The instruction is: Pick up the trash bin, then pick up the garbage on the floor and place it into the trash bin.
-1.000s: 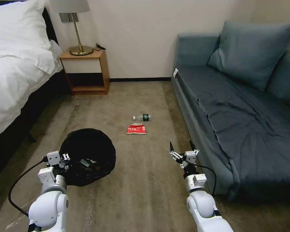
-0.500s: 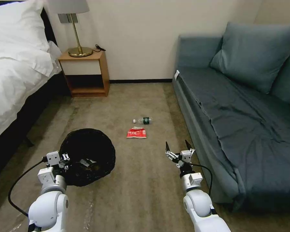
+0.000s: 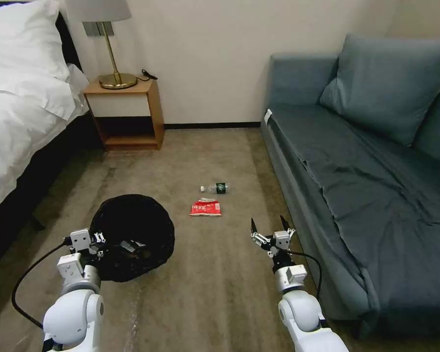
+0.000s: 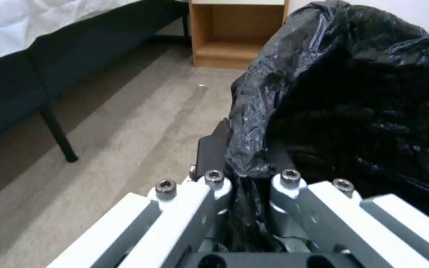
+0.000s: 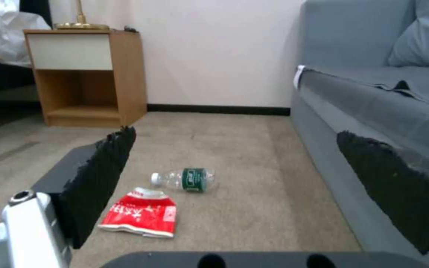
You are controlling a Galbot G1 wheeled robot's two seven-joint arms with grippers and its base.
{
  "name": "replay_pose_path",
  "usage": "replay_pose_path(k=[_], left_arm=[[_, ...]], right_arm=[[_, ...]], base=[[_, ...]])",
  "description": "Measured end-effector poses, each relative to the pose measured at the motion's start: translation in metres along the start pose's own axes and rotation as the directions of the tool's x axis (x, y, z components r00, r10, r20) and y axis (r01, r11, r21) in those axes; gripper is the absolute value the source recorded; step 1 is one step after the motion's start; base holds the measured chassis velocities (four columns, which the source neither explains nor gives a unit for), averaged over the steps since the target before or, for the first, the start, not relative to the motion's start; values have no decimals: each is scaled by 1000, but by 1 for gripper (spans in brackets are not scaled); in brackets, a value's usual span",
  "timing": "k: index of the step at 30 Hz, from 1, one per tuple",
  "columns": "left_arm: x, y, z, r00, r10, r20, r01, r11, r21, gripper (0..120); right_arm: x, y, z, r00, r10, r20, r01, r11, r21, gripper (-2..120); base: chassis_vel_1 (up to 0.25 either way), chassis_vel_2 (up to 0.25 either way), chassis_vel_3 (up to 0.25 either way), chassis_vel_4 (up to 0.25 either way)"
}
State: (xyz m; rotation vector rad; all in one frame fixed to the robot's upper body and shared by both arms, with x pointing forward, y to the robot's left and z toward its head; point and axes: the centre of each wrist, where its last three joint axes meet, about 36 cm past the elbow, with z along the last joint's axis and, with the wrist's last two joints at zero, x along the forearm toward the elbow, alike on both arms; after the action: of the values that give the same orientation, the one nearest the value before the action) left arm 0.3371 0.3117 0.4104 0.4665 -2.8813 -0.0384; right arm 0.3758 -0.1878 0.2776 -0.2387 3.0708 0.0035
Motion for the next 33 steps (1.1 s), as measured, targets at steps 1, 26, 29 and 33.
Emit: replay_pose_path(k=[1, 26, 29, 33], left_arm=[[0, 0, 0, 1000, 0, 0, 0, 1000, 0, 4], [-2, -1, 0, 1000, -1, -3, 1, 1000, -8, 4], [-3, -1, 0, 1000, 0, -2, 0, 1000, -7, 4], [-3, -1, 1, 1000, -1, -4, 1, 1000, -7, 4]], right_arm=[[0, 0, 0, 1000, 0, 0, 0, 1000, 0, 100], [-2, -3, 5, 1000, -4, -1, 4, 1000, 6, 100], [-2, -4, 6, 1000, -3, -3, 3, 1000, 7, 100], [-2, -3, 8, 1000, -6, -5, 6, 1000, 9, 100]], base=[[-125, 110, 100, -107], [-189, 190, 184, -184], [-183, 195, 186, -208], [-188, 194, 197, -197]])
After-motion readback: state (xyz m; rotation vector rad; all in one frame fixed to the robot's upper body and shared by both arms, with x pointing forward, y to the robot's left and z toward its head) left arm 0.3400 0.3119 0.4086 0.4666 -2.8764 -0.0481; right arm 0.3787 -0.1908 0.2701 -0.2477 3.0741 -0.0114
